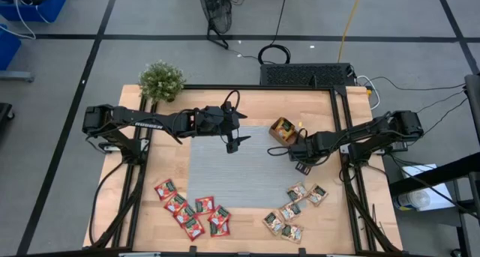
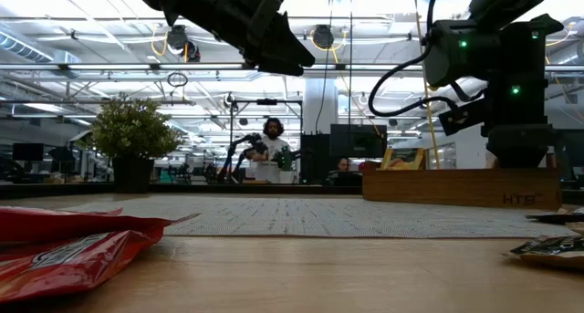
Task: Pick & Place Tea
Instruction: Put the brown tea bag into the right section of the wooden organizer
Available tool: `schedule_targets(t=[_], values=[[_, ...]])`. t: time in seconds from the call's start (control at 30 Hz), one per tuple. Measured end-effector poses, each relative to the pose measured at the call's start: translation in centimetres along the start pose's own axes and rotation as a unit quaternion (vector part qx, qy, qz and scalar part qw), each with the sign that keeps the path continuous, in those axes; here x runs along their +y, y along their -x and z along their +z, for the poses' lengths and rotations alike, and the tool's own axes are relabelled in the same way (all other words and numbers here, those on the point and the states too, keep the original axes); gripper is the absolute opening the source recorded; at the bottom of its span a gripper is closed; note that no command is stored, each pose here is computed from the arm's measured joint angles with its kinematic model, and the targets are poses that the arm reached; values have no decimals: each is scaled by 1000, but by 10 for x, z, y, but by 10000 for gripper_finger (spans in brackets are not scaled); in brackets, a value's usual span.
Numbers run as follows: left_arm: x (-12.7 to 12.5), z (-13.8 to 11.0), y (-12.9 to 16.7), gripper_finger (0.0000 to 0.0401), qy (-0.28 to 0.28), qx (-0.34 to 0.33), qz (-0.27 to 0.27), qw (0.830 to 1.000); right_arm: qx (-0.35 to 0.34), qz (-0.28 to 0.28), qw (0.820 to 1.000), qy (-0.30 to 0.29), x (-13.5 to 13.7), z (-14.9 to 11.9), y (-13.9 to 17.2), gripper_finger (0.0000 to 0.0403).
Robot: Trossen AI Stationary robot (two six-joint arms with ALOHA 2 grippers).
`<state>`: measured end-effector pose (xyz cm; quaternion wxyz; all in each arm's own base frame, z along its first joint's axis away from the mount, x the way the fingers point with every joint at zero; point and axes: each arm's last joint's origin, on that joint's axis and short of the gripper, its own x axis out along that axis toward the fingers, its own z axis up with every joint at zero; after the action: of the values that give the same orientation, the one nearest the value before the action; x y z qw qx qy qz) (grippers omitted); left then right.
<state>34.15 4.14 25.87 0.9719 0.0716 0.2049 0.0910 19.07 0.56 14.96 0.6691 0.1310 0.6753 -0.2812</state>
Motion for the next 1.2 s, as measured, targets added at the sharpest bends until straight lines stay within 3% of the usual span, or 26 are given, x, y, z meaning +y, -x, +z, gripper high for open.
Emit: schedule_targets(t=[0.2,0.57,0.67,0.83,0.9,0.97,1.07,1.13,1.17,1.2], values=[[0,0,0,365,0,0,0,1000,-10,-67,998,-3,-6,0,7,0],[0,0,0,365,0,-1,0,1000,-26,-47,998,14,-2,11,28,0],[0,0,0,365,0,-2,0,1000,-32,-14,999,33,6,12,47,0],[0,0,0,365,0,-2,0,1000,-114,116,980,112,41,-6,86,0],[0,0,0,365,0,-2,0,1000,-178,184,957,136,56,-16,100,0],[0,0,0,365,0,-2,0,1000,-249,268,919,147,71,-24,110,0],[0,0,0,365,0,-2,0,1000,-364,379,832,180,92,-32,118,1],[0,1,0,365,0,-3,0,1000,-445,436,758,194,100,-36,123,5],[0,1,0,365,0,-3,0,1000,-478,450,728,198,102,-37,124,8],[0,1,0,365,0,-3,0,1000,-495,454,714,195,102,-36,123,13]])
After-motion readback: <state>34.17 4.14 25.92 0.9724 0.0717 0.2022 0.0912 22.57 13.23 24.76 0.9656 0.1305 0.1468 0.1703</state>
